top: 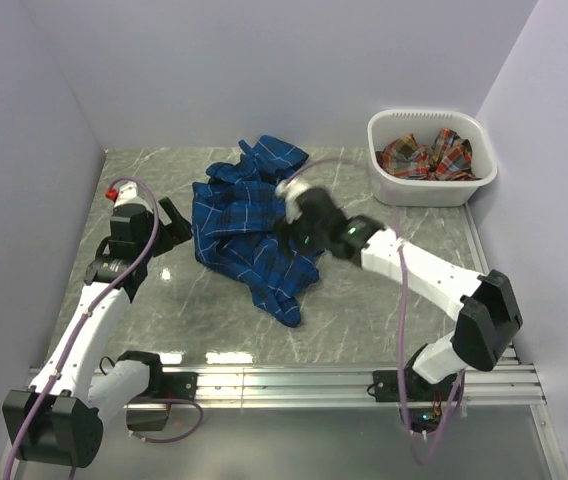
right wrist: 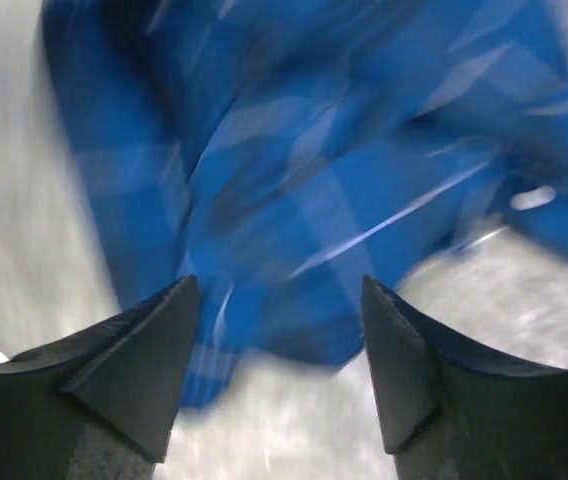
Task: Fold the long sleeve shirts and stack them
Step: Flatten the shirt out
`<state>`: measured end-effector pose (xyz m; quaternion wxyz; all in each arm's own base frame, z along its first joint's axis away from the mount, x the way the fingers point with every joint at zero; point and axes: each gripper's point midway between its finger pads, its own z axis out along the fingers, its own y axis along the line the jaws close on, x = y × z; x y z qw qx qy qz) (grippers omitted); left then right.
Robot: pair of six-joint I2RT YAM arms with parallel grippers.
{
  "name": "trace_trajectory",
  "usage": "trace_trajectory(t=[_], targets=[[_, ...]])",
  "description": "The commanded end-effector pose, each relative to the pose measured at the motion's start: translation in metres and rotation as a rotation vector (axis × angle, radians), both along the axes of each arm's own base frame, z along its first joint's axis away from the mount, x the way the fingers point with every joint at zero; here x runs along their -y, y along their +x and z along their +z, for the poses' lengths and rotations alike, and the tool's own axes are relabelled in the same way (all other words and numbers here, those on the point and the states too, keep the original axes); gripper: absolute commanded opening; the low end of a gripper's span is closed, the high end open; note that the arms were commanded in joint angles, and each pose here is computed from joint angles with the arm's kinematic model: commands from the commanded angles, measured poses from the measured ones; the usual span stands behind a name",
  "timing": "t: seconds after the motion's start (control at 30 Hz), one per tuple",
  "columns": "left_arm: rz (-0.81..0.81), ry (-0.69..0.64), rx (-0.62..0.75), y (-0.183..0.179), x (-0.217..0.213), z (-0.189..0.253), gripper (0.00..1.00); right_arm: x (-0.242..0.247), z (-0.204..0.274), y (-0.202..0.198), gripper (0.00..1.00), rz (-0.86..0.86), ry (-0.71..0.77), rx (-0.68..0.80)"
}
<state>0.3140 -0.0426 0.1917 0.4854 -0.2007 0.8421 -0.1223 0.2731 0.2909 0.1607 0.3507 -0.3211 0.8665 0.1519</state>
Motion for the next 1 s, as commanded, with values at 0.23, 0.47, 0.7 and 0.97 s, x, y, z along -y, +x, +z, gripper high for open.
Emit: trace_trajectory(t=[0.23,0.47,0.7,0.97], targets=[[0.002,0.001,0.049,0.000,-0.002,0.012,0.98,0.074,-0.007,0.129,0.85,-0.856,0.626,-0.166],[0.007,0.003,0.045,0.000,-0.003,0.011,0.98,0.072,-0.049,0.164,0.85,-1.051,0.791,-0.269],[0.003,0.000,0.044,-0.001,-0.002,0.011,0.98,0.078,-0.079,0.192,0.70,-1.152,0.875,-0.296],[0.014,0.008,0.050,-0.001,-0.004,0.014,0.98,0.070,-0.015,0.216,0.00,-0.967,0.848,-0.131]])
